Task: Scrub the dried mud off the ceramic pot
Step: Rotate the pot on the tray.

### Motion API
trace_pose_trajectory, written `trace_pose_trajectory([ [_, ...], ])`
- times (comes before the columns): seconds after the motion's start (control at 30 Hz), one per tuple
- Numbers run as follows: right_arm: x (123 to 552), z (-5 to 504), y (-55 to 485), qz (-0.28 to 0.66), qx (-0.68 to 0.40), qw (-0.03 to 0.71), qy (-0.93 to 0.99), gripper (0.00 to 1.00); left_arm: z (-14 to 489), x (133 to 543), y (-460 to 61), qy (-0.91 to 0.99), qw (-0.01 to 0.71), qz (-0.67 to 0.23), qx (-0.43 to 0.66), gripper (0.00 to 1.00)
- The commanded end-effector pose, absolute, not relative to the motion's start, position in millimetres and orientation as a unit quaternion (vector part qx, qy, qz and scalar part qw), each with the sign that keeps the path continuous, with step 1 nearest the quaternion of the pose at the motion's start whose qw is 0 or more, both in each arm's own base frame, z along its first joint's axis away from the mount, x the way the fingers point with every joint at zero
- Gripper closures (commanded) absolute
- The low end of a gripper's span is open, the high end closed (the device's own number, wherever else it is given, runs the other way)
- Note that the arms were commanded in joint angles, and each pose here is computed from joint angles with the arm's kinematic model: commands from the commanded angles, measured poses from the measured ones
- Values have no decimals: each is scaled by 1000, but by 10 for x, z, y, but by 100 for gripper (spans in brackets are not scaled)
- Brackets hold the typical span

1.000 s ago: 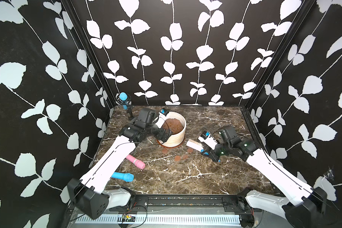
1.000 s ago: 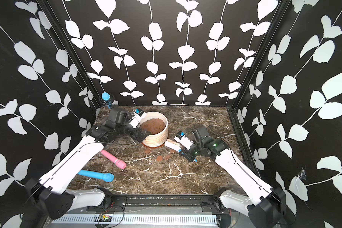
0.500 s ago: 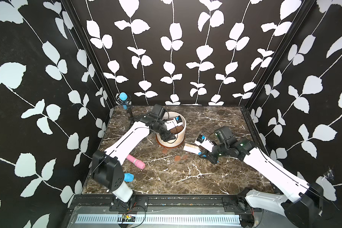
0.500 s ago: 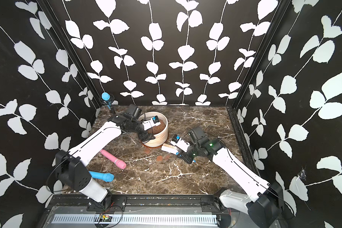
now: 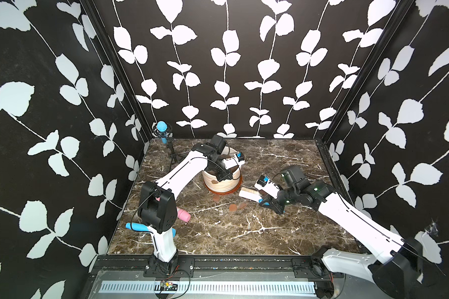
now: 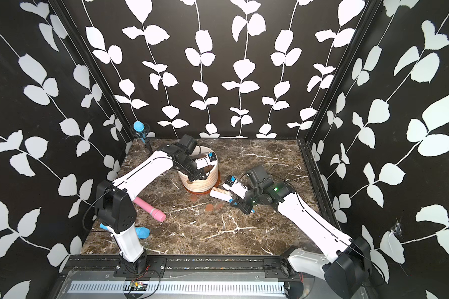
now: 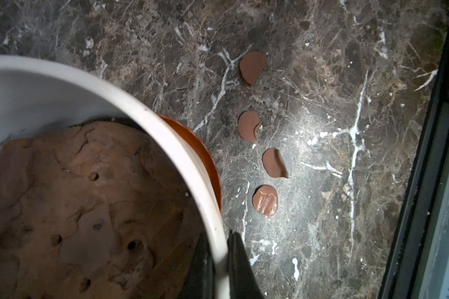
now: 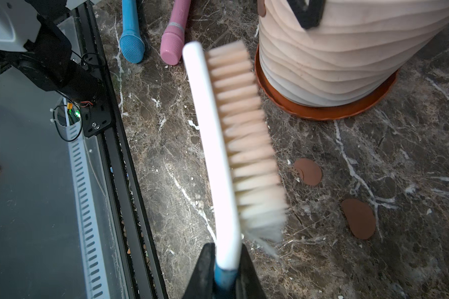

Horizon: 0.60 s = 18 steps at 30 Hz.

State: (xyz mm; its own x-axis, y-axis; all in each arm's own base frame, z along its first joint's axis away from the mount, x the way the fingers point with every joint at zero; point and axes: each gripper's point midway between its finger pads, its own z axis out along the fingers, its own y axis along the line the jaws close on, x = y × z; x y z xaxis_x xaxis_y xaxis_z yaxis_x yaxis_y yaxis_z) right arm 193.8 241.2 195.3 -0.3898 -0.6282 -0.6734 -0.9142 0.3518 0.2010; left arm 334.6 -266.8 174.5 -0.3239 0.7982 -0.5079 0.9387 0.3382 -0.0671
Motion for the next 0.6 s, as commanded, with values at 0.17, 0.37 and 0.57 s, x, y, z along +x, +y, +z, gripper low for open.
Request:
trace_pose_trajectory([
  [0.17,2009,2141,2410,246,-545,278,752,100,2012,3620,-2901,834,269,-171,450,100],
  [0.37,2042,2108,2557,233,-570,277,738,100,2164,3736,-3266,849,325,-153,388,100],
  [0.57,2106,1946,2500,205,-563,273,752,100,2150,3797,-3496,881,318,-222,270,100],
])
